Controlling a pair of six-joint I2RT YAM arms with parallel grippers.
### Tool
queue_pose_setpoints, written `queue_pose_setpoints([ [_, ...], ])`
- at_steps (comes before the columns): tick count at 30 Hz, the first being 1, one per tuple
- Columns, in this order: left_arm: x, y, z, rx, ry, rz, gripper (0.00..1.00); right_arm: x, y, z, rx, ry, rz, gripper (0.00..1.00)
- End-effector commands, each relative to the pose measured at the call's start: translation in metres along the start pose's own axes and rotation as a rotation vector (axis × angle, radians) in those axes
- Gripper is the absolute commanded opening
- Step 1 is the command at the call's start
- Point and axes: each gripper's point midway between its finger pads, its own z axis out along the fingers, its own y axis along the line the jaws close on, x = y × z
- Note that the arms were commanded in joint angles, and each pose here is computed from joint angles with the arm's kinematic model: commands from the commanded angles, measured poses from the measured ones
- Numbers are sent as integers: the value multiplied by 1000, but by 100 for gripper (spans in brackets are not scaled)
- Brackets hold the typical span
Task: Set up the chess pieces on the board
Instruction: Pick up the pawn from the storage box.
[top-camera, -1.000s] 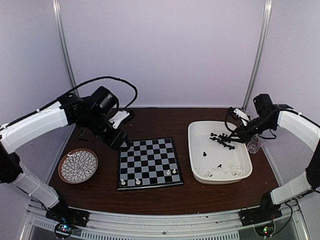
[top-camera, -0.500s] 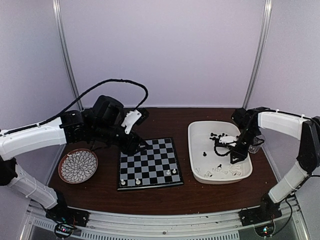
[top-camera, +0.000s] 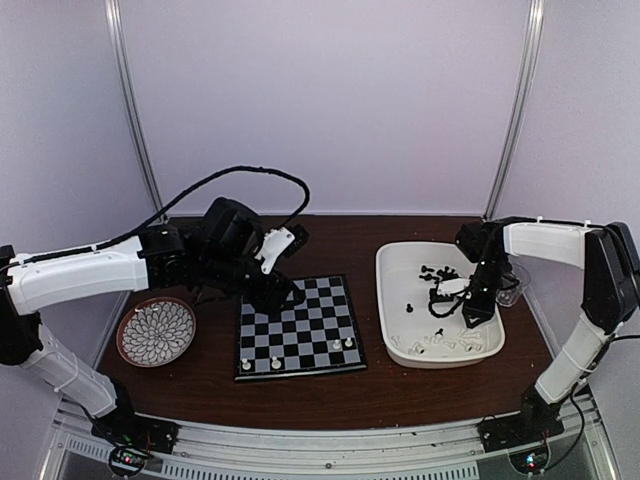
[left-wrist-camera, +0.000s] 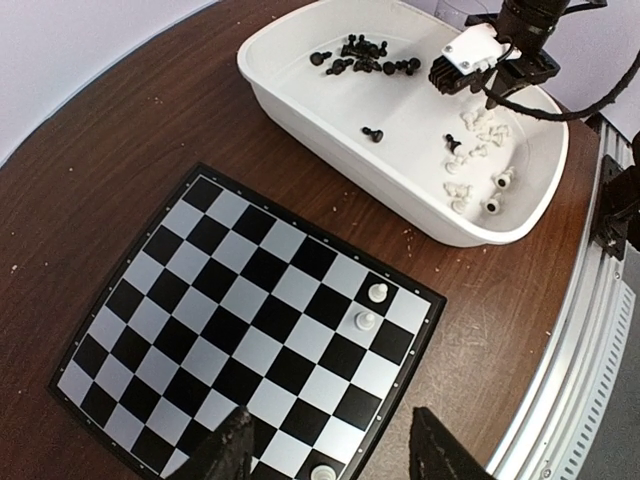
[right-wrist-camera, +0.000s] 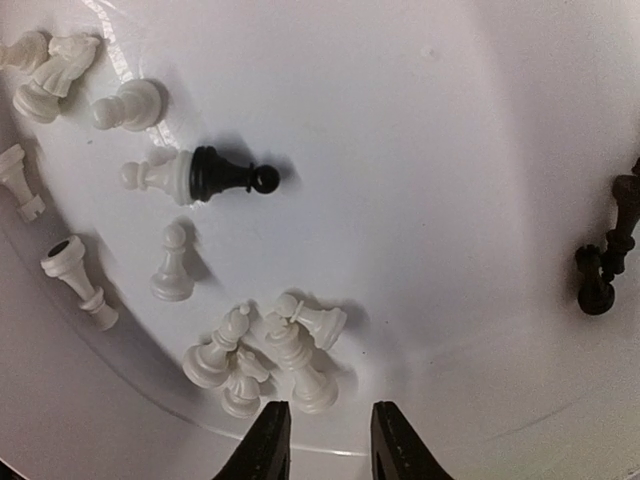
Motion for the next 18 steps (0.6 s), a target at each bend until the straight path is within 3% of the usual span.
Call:
queue_pose_setpoints([
  [1, -20, -6, -3, 26, -66, 21, 53, -4, -10, -3, 55, -21, -137, 32],
  [11, -16, -3, -12, 7, -70, -9, 53, 0, -4, 18, 61, 20, -472, 29],
  [18, -16, -2, -10, 0, -63, -10, 53, -5, 0, 31, 44, 51, -546, 28],
])
